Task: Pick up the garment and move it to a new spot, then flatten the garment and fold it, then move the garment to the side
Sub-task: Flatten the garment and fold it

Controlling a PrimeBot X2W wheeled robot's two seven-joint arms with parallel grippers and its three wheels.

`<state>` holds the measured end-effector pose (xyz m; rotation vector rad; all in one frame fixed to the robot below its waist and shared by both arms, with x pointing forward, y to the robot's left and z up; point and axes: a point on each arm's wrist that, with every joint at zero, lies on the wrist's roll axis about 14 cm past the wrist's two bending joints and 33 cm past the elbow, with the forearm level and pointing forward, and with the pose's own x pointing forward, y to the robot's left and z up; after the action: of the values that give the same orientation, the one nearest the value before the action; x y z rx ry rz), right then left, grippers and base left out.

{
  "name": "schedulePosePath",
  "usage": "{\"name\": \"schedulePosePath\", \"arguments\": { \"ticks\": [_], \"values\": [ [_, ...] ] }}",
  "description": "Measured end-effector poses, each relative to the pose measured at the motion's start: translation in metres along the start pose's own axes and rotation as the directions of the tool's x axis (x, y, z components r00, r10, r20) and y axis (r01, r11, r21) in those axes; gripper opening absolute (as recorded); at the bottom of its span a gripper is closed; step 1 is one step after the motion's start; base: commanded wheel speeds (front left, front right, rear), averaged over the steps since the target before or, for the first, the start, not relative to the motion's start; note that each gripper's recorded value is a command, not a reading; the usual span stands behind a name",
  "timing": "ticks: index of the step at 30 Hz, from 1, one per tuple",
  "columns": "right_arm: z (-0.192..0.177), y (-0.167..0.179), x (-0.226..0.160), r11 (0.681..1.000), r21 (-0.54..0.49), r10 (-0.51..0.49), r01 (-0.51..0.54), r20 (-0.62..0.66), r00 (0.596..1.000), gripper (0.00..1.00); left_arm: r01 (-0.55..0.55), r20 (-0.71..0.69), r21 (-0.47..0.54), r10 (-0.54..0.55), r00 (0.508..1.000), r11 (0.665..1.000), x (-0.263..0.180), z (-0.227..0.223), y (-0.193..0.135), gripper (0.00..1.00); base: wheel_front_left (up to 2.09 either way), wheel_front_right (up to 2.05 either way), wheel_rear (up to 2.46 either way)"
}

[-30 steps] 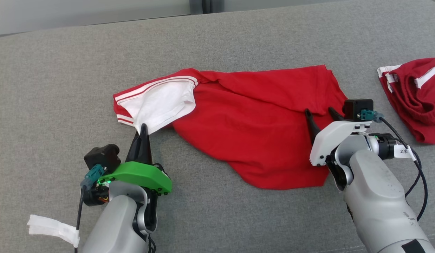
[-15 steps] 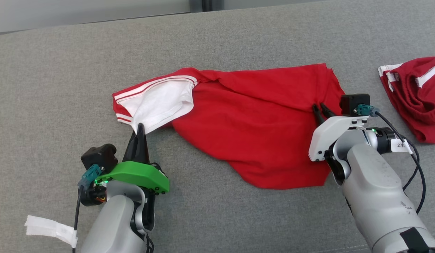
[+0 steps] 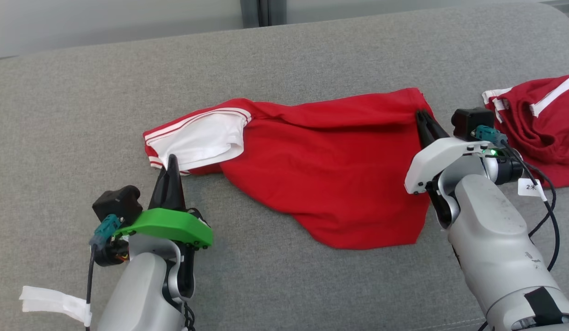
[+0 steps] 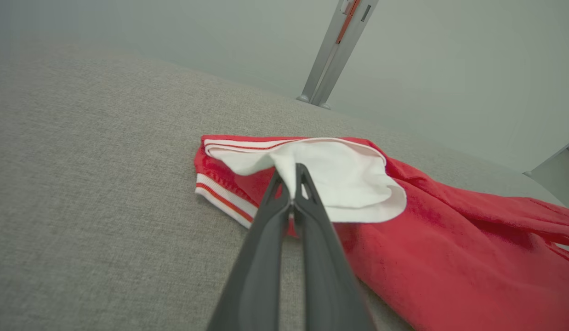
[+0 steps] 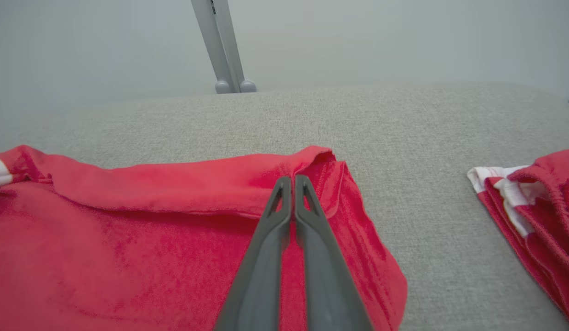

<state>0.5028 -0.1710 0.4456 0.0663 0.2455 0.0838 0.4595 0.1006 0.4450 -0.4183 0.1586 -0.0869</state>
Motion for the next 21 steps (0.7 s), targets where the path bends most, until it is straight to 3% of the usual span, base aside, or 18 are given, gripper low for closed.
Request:
{"name": "schedulePosePath", "arguments": {
  "ticks": [6, 10, 16, 21],
  "values": [
    [0.058, -0.004, -0.008, 1.0, -0.01, -0.006, 0.009, 0.192, 0.981, 0.0, 0.069, 0.129, 0.004, -0.069, 0.989, 0.998, -0.002, 0.043, -0.021, 0.0, 0.0, 0.0, 0.0],
    [0.095, -0.014, -0.031, 1.0, -0.008, -0.025, 0.029, 0.332, 0.943, 0.0, 0.128, 0.258, 0.021, -0.129, 0.957, 0.992, -0.012, 0.086, -0.039, 0.0, 0.0, 0.0, 0.0],
    [0.163, -0.028, -0.096, 0.997, -0.027, -0.038, 0.065, 0.572, 0.819, 0.0, 0.234, 0.459, 0.098, -0.253, 0.852, 0.967, -0.048, 0.159, -0.072, 0.0, 0.0, 0.0, 0.0],
    [0.225, -0.029, -0.176, 0.992, -0.054, -0.038, 0.113, 0.733, 0.679, 0.0, 0.305, 0.6, 0.242, -0.389, 0.699, 0.921, -0.098, 0.228, -0.11, 0.0, 0.0, 0.0, 0.0]
  ]
}}
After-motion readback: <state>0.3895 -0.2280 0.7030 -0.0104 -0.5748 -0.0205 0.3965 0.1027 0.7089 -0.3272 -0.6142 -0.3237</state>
